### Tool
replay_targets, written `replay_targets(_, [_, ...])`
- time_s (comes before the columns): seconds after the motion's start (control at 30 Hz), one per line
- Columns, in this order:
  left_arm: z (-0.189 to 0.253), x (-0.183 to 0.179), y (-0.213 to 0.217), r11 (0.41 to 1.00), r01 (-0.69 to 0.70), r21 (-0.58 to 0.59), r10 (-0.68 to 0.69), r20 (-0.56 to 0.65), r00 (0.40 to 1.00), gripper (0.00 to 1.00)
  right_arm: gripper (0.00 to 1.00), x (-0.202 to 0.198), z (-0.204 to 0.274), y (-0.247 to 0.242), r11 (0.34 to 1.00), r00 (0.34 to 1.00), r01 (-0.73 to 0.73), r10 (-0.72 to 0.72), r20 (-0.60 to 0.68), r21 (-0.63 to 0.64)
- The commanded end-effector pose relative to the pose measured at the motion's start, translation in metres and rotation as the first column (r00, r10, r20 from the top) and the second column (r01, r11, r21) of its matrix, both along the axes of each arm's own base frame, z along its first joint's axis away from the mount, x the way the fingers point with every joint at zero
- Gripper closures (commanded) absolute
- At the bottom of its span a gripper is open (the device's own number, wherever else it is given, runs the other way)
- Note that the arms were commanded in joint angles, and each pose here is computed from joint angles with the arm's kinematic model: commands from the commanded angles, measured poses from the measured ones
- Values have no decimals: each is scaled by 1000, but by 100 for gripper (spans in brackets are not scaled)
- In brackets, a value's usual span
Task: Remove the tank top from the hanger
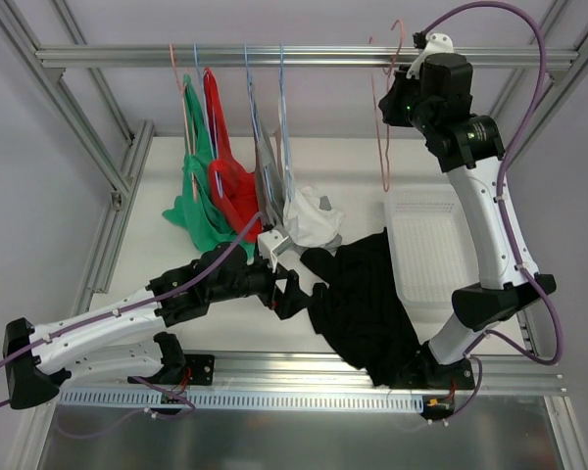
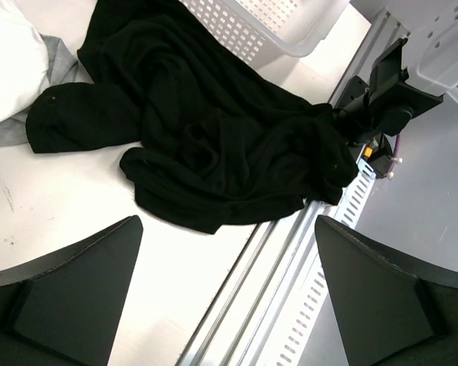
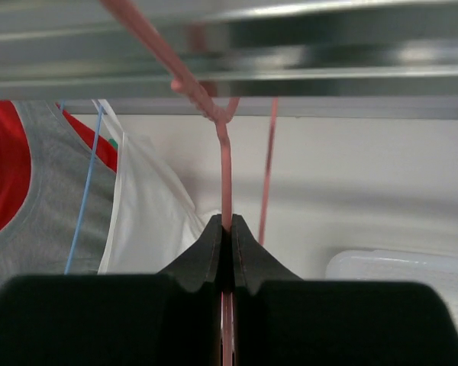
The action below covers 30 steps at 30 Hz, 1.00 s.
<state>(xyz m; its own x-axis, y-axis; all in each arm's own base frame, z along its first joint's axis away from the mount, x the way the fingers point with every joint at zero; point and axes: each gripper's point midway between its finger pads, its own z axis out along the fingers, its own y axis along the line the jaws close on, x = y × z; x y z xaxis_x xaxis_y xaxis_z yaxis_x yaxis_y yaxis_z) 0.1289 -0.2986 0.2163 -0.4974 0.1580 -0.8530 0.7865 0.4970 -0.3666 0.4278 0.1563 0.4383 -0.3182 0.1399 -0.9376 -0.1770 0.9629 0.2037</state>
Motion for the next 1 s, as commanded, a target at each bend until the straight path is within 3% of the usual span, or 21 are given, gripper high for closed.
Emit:
replay_targets(0.0, [2, 1, 0, 1000, -24, -3, 24, -1, 1000, 1, 100, 1, -2, 2, 996, 999, -31, 34, -35, 80])
replay_targets(0.23, [-8, 18, -19, 996, -56, 65, 57, -3, 998, 1, 99, -10, -40, 2, 996, 990, -38, 48, -130, 76])
replay_targets(0.27, [-11, 25, -21, 993, -86, 84, 86, 2, 996, 1, 94, -12, -39, 1, 996, 991, -37, 46, -129, 77])
replay_targets(0.3, [-16, 32, -31, 989, -95, 112, 96, -4, 995, 1, 77, -14, -40, -1, 997, 990, -36, 45, -131, 74])
replay_targets(0.37, [-26, 41, -40, 982, -120, 148, 123, -13, 992, 1, 56, -22, -32, -5, 996, 993, -37, 45, -113, 77])
replay_targets(0.4, [-36, 48, -51, 975, -122, 184, 128, -25, 991, 1, 27, -23, -29, -9, 997, 994, -27, 35, -107, 78])
replay_targets(0.47, [-48, 55, -63, 968, -124, 219, 135, -38, 990, 1, 2, -37, -17, -17, 997, 996, -26, 32, -79, 79])
replay_targets(0.73, [-117, 66, -119, 922, -92, 375, 128, -72, 989, 1, 1, -148, -2, -79, 999, 999, 38, -38, 20, 3])
replay_targets(0.97, [-184, 60, -137, 863, -63, 501, 128, -98, 987, 1, 1, -246, -6, -99, 1000, 990, -29, 28, 137, 6])
